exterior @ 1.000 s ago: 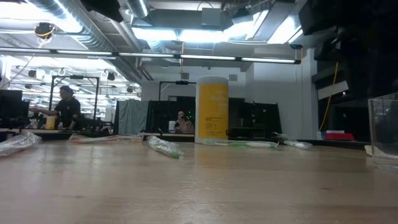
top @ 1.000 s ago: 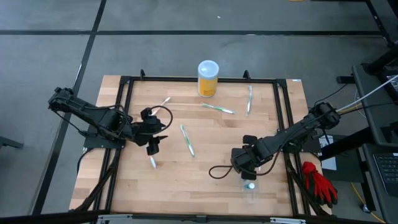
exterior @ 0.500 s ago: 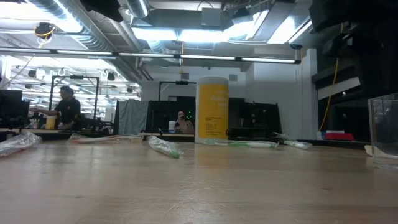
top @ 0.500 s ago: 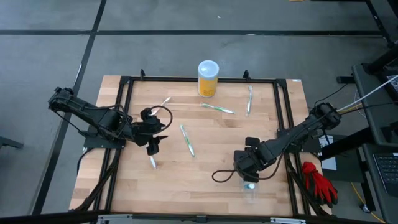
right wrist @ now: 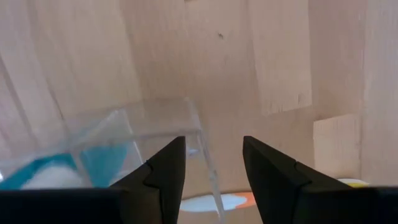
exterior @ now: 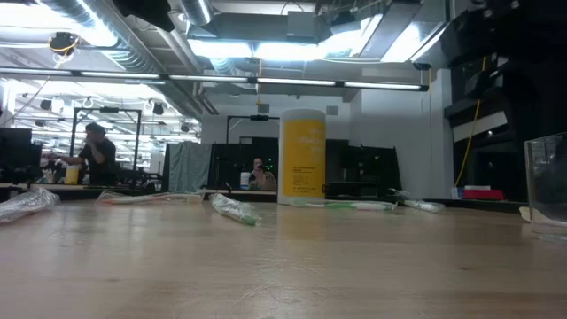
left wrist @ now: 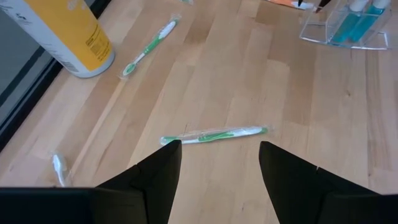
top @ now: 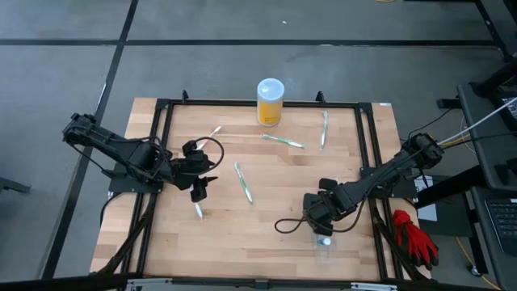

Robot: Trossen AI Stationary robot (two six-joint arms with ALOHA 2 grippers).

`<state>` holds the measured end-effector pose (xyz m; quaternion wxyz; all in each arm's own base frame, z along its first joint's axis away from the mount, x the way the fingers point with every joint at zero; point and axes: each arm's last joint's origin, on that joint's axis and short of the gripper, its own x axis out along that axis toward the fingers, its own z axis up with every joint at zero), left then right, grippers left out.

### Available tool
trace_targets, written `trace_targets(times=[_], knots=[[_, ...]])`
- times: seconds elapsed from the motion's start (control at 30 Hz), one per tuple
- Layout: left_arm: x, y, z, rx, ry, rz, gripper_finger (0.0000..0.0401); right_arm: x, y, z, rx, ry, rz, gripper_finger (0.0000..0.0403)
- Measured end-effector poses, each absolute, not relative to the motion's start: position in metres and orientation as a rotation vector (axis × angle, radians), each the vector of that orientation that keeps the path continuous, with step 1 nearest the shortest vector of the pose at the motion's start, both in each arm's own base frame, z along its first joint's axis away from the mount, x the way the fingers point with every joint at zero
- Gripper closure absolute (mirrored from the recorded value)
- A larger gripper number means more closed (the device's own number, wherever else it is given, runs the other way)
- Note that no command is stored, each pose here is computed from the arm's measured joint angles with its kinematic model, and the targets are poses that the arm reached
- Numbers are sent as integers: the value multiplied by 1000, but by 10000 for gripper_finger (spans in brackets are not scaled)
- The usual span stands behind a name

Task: Pick & Place toothbrushing station
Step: Adjust the transparent organizer on the table

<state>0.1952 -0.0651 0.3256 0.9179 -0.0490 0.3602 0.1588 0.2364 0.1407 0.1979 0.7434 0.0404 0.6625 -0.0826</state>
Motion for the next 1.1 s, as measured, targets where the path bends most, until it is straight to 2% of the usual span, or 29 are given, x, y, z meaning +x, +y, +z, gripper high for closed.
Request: trace_targets(times=[0.7, 1.1], knots=[[195, -65, 326, -93, 743, 323, 188, 246, 127, 198, 277, 1353, -423, 242], [195, -65, 325, -83, 747, 320, 188, 248, 124, 198, 428, 1317, -551, 298]])
